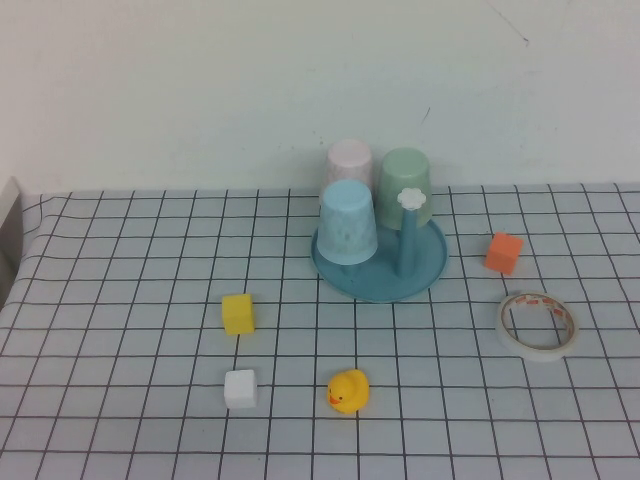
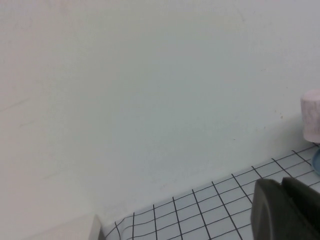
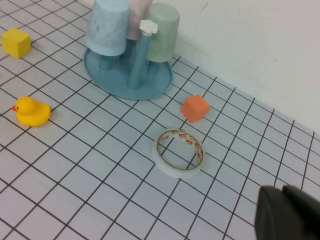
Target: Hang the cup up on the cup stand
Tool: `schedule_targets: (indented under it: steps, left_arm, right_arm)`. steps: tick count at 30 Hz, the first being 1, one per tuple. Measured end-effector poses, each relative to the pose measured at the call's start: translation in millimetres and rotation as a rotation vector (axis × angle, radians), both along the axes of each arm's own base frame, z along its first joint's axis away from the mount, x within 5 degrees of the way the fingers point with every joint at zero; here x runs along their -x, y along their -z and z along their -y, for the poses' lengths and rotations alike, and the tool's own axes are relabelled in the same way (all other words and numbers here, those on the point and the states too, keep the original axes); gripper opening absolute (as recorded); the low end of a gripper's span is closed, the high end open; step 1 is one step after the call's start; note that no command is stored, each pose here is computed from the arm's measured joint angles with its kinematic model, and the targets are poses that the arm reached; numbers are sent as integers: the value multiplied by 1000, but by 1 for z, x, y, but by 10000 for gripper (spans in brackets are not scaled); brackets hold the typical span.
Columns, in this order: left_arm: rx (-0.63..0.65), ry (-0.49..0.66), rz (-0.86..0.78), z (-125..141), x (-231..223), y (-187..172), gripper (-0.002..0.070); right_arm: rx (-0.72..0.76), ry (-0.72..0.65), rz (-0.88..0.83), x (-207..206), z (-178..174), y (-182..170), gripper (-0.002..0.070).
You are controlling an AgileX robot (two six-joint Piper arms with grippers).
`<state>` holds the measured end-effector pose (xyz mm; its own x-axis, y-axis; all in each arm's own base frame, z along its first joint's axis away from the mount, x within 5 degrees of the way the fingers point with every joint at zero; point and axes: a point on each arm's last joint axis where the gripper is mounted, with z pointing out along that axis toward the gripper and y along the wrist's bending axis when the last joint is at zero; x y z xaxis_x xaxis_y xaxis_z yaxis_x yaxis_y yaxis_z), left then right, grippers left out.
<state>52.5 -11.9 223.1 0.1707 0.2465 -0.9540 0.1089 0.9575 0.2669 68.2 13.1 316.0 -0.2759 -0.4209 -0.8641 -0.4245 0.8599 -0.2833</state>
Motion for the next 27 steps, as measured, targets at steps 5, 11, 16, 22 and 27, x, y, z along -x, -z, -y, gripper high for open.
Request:
schedule_targets:
  steps: [5, 11, 16, 22, 27]
  left_arm:
    - [75, -22, -13, -3, 0, 0, 0]
    - [183, -40, -46, -6, -1, 4, 0]
    - [239, -31, -117, -5, -3, 16, 0]
    - [245, -40, -196, -5, -3, 25, 0]
    - [213, -27, -308, -2, -2, 35, 0]
  right_arm:
    - [0, 0, 0, 0, 0, 0, -1]
    - [0, 0, 0, 0, 0, 0, -1]
    - [0, 0, 0, 0, 0, 0, -1]
    - [0, 0, 0, 0, 0, 0, -1]
    - [0, 0, 0, 0, 0, 0, -1]
